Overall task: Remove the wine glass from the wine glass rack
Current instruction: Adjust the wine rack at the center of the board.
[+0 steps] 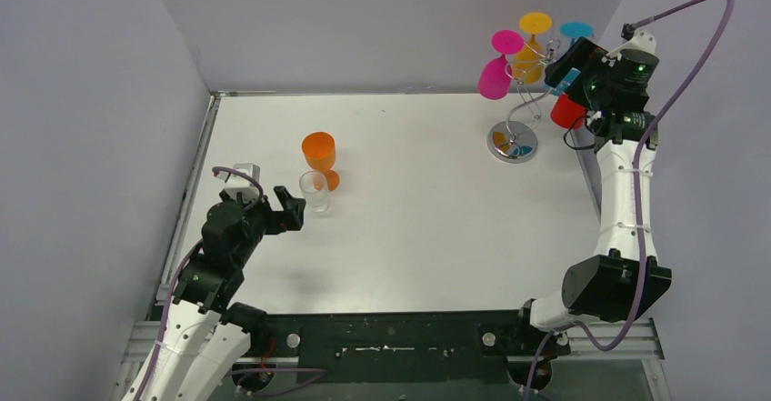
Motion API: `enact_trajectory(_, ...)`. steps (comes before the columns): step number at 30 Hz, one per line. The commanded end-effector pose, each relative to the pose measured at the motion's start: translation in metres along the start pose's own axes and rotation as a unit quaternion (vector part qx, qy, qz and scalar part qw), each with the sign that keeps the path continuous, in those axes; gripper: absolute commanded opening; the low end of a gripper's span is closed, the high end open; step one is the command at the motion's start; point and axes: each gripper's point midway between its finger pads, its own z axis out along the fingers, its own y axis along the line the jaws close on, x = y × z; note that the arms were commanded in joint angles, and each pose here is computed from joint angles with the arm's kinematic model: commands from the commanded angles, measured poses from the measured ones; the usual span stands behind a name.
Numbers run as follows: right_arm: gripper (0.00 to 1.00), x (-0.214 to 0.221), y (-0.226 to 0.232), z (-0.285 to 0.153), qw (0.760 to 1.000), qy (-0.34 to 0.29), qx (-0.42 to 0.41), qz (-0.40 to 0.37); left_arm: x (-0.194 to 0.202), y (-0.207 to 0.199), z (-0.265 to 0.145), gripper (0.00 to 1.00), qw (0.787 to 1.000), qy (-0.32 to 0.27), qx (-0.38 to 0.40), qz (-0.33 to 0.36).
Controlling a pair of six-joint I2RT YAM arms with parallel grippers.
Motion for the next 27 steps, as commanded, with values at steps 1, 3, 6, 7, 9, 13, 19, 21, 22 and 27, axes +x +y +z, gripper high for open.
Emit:
enact_trajectory(1,1.00,-0.012,0.016,0.000,0.999,-0.006,-0.033,-0.004,-0.017,-0.008,-0.001,0.91,0.999,-0.027,0.016,-0.005)
enact_trajectory(3,1.00,-0.008,0.024,0.002,0.999,0.001,-0.052,0.000,-0.017,-0.008,-0.001,0.91,0.999,-0.028,0.016,-0.005)
enact_trajectory(6,1.00,-0.005,0.032,0.003,0.998,0.004,-0.059,-0.001,-0.018,-0.008,-0.001,0.91,0.999,-0.029,0.016,-0.005)
enact_trajectory(7,1.00,-0.005,0.034,0.003,0.998,0.004,-0.061,-0.002,-0.018,-0.008,-0.001,0.91,0.999,-0.030,0.016,-0.005)
enact_trajectory(9,1.00,-0.002,0.037,0.004,0.998,0.007,-0.059,-0.004,-0.017,-0.007,-0.001,0.90,0.999,-0.029,0.016,-0.005)
enact_trajectory(13,1.00,0.007,0.038,0.008,0.999,0.017,-0.051,-0.007,-0.018,-0.008,-0.002,0.90,0.999,-0.029,0.016,-0.005)
enact_trajectory(19,1.00,0.016,0.053,0.008,0.998,0.026,-0.060,-0.016,-0.017,-0.007,-0.002,0.91,0.999,-0.029,0.016,-0.005)
enact_trajectory(21,1.00,0.013,0.056,0.008,0.998,0.020,-0.058,-0.023,-0.018,-0.007,-0.002,0.91,0.999,-0.030,0.016,-0.005)
enact_trajectory(22,1.00,0.010,0.055,0.007,0.998,0.015,-0.052,-0.025,-0.018,-0.007,-0.002,0.91,0.999,-0.030,0.016,-0.005)
enact_trajectory(27,1.00,-0.018,0.042,-0.001,0.999,-0.032,0.004,-0.042,-0.018,-0.008,-0.002,0.91,0.999,-0.030,0.017,-0.006)
